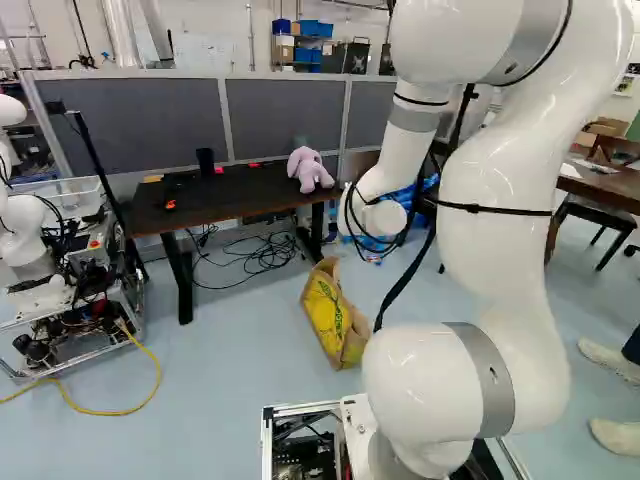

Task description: Pick up the bag on the ground and place it on the table

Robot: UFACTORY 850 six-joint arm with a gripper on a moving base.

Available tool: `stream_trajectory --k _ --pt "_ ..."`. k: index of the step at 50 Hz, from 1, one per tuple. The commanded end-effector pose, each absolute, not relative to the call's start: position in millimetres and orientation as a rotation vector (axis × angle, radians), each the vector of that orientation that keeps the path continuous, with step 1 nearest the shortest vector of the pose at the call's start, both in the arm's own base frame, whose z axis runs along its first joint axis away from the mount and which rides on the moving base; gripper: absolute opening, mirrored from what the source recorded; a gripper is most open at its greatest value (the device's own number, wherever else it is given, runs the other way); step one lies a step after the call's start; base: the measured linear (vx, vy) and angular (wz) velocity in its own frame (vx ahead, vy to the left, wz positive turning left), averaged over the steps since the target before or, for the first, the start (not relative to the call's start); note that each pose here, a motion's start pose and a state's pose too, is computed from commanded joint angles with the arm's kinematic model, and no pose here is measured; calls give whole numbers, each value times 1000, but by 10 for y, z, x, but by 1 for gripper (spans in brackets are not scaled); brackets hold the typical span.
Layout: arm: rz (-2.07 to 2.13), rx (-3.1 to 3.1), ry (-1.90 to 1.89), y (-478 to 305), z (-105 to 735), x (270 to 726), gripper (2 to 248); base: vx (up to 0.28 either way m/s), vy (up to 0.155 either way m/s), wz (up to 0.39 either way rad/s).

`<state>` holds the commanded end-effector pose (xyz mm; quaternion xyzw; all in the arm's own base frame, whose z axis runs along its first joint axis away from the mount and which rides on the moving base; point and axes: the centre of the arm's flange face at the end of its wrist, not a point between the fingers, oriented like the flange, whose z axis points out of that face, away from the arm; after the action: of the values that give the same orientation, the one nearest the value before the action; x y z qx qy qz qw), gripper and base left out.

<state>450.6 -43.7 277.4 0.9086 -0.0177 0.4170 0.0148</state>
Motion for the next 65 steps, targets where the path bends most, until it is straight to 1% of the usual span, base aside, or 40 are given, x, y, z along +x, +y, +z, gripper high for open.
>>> stream_trajectory --k 24,42,65 --pt "1147 2905 25 -507 2394 4840 247 0 0 0" --pt "1036 2954 85 -504 2135 4886 247 0 0 0" --pt "954 2912 341 -511 1833 4950 247 0 0 0"
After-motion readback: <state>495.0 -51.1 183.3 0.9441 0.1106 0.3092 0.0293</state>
